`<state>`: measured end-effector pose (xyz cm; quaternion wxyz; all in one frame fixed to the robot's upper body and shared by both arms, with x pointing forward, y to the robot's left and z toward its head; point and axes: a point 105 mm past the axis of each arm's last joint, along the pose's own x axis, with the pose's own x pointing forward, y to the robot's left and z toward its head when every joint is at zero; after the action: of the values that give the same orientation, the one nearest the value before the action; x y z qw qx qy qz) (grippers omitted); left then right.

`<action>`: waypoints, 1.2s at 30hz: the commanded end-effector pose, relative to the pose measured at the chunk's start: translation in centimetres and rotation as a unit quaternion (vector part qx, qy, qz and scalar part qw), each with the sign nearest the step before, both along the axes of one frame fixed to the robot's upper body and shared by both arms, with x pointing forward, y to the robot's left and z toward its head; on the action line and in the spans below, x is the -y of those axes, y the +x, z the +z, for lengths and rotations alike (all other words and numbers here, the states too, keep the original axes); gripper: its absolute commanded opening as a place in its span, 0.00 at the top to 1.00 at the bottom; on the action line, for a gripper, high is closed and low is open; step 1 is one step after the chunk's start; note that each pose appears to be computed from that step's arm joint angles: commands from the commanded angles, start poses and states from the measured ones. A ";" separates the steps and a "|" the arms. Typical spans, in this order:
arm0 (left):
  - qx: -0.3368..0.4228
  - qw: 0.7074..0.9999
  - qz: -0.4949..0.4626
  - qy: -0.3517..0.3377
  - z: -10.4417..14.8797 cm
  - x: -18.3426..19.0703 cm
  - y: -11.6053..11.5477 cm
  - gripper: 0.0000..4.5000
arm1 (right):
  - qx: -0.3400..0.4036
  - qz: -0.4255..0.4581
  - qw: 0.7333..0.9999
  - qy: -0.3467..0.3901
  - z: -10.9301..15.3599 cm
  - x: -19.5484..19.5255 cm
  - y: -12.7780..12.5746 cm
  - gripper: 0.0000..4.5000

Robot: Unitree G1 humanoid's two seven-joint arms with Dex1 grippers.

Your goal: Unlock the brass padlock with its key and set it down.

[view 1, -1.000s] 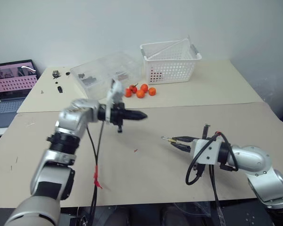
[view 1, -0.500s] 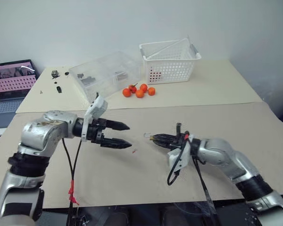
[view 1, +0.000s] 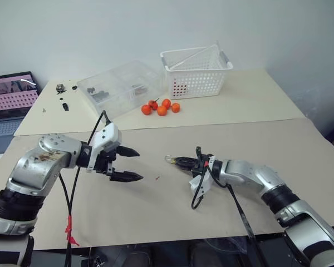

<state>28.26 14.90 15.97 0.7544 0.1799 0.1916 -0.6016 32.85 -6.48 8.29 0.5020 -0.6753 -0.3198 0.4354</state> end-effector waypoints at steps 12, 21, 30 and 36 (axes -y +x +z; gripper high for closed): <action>0.048 0.999 -0.014 -0.003 0.3 1.1 0.6 0.00 | 0.008 0.044 0.998 -0.044 1.0 1.9 0.1 0.45; 0.045 0.998 -0.025 -0.022 -0.4 2.4 0.8 0.00 | -0.016 0.001 0.995 -0.097 2.1 7.3 -0.1 0.02; 0.066 0.997 -0.012 -0.029 -0.4 1.2 1.2 0.00 | -0.317 -0.173 0.932 -0.009 1.8 12.3 -1.1 0.02; 0.120 0.986 0.049 -0.108 1.3 -0.7 0.2 0.00 | -0.541 -0.206 0.789 0.207 7.4 12.1 -3.0 0.02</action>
<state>28.63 15.19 15.32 0.8024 0.1535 0.0880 -0.5700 30.44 -19.55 12.56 0.7815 -0.3159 0.0914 0.5302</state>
